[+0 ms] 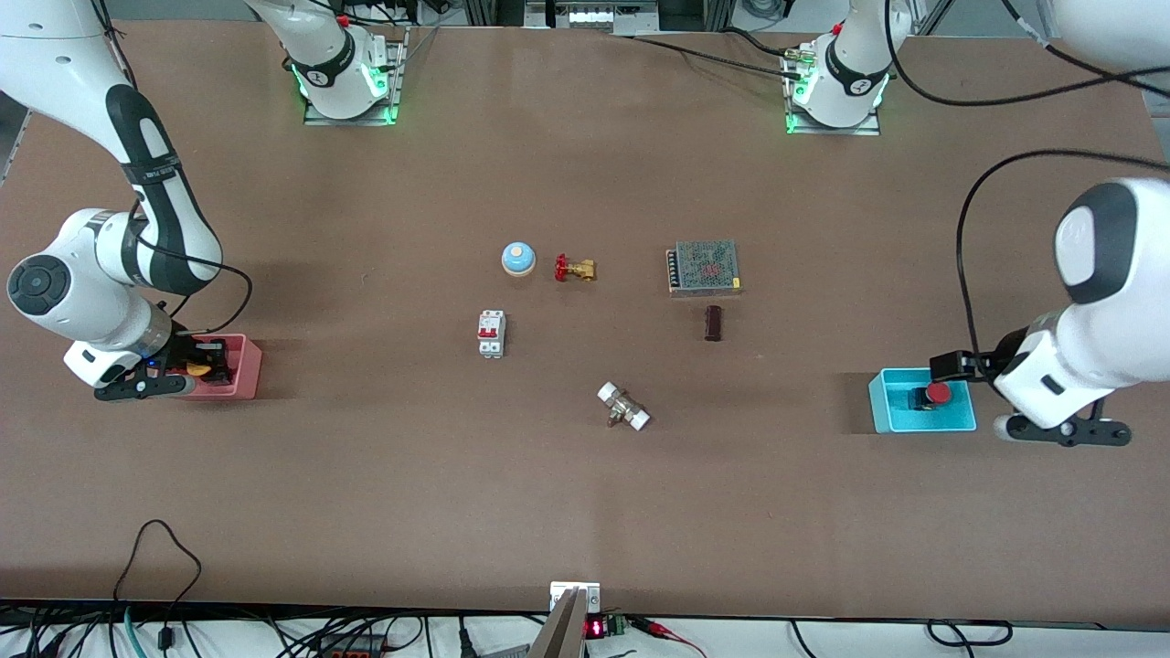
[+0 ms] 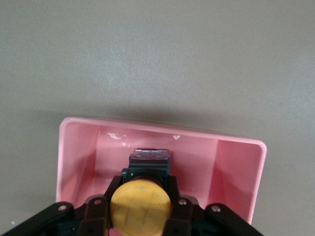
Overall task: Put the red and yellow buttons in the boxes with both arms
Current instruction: 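Open the left gripper over the cyan box and lift it away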
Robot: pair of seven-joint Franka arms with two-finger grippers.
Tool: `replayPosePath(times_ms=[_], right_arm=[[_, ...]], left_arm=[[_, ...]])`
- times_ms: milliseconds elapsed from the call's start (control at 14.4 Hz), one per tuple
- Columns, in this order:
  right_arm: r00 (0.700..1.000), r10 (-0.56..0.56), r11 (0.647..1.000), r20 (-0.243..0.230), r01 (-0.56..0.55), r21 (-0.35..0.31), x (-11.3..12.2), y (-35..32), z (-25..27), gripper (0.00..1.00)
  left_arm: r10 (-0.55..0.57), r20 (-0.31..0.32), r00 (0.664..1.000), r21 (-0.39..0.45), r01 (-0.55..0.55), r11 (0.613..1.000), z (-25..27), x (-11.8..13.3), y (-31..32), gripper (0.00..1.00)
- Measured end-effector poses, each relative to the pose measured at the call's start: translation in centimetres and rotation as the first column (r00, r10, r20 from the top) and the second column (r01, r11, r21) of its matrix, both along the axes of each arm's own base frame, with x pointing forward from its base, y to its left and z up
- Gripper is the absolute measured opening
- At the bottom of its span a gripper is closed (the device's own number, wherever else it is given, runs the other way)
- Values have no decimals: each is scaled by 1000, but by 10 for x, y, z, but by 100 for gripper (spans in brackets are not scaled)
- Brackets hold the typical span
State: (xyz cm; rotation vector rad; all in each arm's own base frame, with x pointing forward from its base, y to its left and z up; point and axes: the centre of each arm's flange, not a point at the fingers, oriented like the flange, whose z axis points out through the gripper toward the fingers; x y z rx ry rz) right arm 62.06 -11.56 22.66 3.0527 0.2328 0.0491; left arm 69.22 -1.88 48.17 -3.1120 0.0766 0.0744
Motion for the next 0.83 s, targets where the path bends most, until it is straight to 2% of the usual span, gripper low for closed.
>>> replayPosePath(times_ms=[69, 139, 417, 486, 556, 694, 833], right_arm=[[1000, -1, 1000, 0, 1, 0, 0, 0, 0, 41], [1000, -1, 1000, 0, 1, 0, 0, 0, 0, 45], [1000, -5, 1000, -1, 5, 2, 0, -1, -1, 82], [1000, -5, 1000, 0, 5, 2, 0, -1, -1, 93], [1000, -5, 1000, 1, 5, 2, 0, -1, -1, 100], [1000, -5, 1000, 2, 5, 2, 0, -2, -1, 100], [1000, -5, 1000, 3, 5, 2, 0, -2, -1, 100]], left_arm=[[-6, 30, 1000, -1, 6, 1000, 23, -2, -5, 100], [-9, 49, 999, -1, 9, 1000, 41, -5, -6, 100], [6, 27, 1000, 2, -6, 1000, 69, -33, 4, 100], [5, 47, 999, 1, -5, 1000, 71, -42, 4, 100], [1, 68, 998, 0, -1, 1000, 70, -54, 3, 100], [-5, 59, 998, 0, 5, 1000, 74, -88, 1, 100], [-11, 10, 1000, 2, 11, 1000, 90, -122, -1, 100]])
